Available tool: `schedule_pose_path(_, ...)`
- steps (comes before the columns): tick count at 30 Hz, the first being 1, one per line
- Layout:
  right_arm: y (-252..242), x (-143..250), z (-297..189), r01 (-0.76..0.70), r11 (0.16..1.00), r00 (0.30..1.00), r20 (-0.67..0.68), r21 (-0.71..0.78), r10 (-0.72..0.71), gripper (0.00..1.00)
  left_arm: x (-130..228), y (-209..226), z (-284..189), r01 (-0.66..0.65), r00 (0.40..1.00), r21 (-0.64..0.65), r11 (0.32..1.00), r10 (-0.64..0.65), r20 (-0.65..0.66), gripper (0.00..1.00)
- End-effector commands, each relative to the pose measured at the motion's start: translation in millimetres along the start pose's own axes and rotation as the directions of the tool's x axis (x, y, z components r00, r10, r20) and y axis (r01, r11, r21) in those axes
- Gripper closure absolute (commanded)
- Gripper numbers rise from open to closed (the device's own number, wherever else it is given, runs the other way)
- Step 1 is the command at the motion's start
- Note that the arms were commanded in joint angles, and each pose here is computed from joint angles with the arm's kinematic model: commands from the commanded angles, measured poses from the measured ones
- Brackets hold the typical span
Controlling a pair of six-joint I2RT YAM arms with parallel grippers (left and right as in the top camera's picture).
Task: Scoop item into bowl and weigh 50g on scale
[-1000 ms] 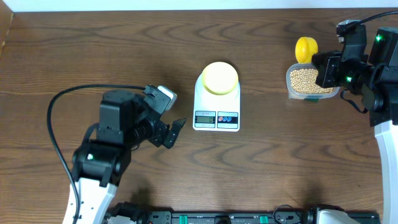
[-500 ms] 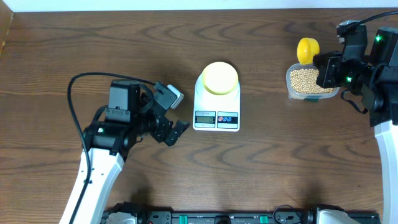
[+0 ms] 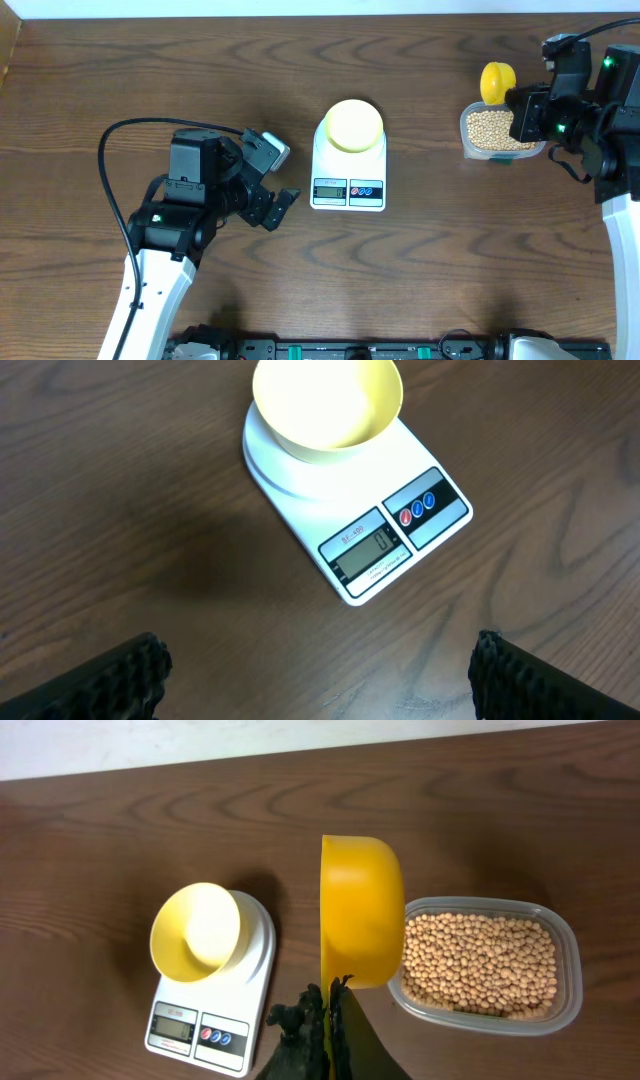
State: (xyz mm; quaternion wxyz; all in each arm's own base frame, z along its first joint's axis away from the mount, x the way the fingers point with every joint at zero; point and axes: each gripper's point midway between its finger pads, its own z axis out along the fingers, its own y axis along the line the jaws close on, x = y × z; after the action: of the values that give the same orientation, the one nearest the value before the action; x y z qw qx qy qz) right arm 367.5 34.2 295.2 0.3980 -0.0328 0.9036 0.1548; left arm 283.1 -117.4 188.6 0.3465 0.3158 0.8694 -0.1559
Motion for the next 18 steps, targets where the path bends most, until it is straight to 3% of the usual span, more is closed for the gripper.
schedule_pose_path(1,1.2,-7.6,-10.1,0.021,1.000,0.999,0.029,0.021,-0.021,0.99,-1.7,-1.0,-1.7,0.009,1.000,0.006,1.000,-0.009,0.012,0.03)
schedule_pose_path(18,1.2,-5.7,-10.0,0.018,1.000,1.000,0.021,0.021,-0.019,0.99,-1.5,-0.9,-1.6,0.009,1.000,0.006,1.000,-0.009,0.011,0.03)
